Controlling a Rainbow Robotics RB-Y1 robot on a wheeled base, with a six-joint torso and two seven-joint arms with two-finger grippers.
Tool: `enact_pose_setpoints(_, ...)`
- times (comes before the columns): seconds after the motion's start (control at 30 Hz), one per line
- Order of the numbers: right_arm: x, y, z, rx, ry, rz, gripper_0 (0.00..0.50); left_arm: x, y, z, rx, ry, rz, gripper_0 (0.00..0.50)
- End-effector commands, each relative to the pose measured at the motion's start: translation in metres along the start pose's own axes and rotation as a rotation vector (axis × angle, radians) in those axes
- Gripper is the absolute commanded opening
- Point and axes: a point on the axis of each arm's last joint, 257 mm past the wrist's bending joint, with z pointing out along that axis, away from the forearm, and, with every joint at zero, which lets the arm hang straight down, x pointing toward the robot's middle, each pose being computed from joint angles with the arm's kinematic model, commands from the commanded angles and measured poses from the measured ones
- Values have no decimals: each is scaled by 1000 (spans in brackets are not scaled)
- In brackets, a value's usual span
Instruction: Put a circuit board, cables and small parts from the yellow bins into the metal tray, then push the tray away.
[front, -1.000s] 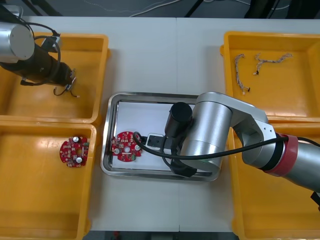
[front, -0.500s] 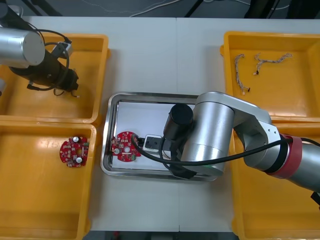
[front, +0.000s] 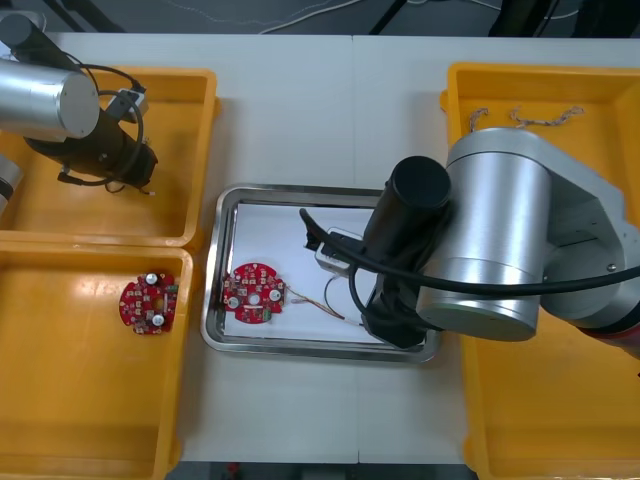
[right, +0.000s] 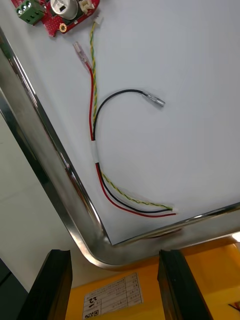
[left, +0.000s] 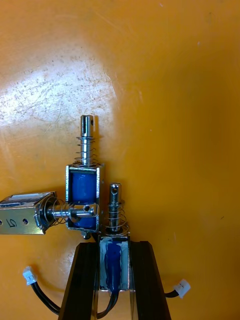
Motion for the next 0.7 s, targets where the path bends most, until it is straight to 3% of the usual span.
enact_pose_setpoints(0.03, 7, -19, -26, 30, -62, 182, 500, -26, -12, -9, -3, -47, 89, 0)
enact_pose_setpoints(0.23, 18, -26, -44, 16, -119, 374, 500, -28, -9, -14, 4, -49, 74, 0)
enact_pose_setpoints(0.43, 34, -38, -60, -8, -157, 559, 500, -28, -2, -58, 27, -19, 79, 0)
enact_pose_setpoints(0.7, 70, -57, -67, 4, -152, 766, 500, -26, 2, -89, 45, -6, 65, 0)
